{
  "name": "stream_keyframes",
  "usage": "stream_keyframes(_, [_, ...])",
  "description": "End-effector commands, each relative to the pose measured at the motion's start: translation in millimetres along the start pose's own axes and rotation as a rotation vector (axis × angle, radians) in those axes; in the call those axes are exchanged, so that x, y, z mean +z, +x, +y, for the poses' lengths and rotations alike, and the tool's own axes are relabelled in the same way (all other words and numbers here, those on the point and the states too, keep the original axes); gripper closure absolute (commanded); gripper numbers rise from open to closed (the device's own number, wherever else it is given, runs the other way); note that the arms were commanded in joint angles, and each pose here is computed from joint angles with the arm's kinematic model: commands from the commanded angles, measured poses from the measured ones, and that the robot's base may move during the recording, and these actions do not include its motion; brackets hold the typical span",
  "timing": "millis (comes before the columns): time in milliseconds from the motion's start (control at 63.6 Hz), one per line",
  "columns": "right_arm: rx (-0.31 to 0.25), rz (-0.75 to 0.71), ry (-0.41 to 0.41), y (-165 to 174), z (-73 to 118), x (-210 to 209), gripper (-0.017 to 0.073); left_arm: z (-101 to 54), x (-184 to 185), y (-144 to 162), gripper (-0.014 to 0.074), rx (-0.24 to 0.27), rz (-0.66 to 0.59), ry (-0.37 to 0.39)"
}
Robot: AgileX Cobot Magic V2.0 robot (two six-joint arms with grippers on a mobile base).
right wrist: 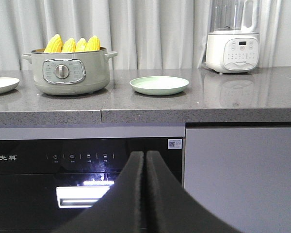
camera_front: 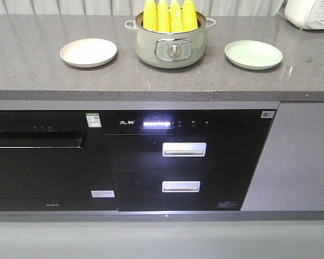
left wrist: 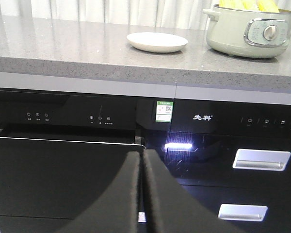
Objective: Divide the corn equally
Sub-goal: 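Continue driving forward until the pot is centered in front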
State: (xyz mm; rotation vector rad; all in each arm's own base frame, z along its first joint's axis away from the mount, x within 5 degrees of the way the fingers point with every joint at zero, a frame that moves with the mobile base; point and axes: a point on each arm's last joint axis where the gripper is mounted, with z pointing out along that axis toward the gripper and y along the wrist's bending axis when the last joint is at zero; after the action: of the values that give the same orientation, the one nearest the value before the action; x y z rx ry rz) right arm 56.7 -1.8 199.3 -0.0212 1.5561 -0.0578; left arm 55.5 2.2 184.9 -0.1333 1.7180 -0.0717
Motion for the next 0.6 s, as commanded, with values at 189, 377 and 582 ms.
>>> stream_keyframes(189, [-0.015,-0.061,-0.014,-0.7,1.6,-0.1,0.0561,-2.6,-3.3,-14.2,0.0599,-0.003,-0.104,0.025])
stream_keyframes(377, [-0.015,-0.061,-0.014,-0.7,1.6,-0.1,0.0561,-2.6,-3.3,-14.2,0.0599,-0.003,-0.104,0.025])
stream_keyframes(582, [-0.015,-0.061,-0.014,-0.7,1.6,-0.1,0.0561,-2.6,-3.3,-14.2,0.0599,-0.003,-0.104,0.025])
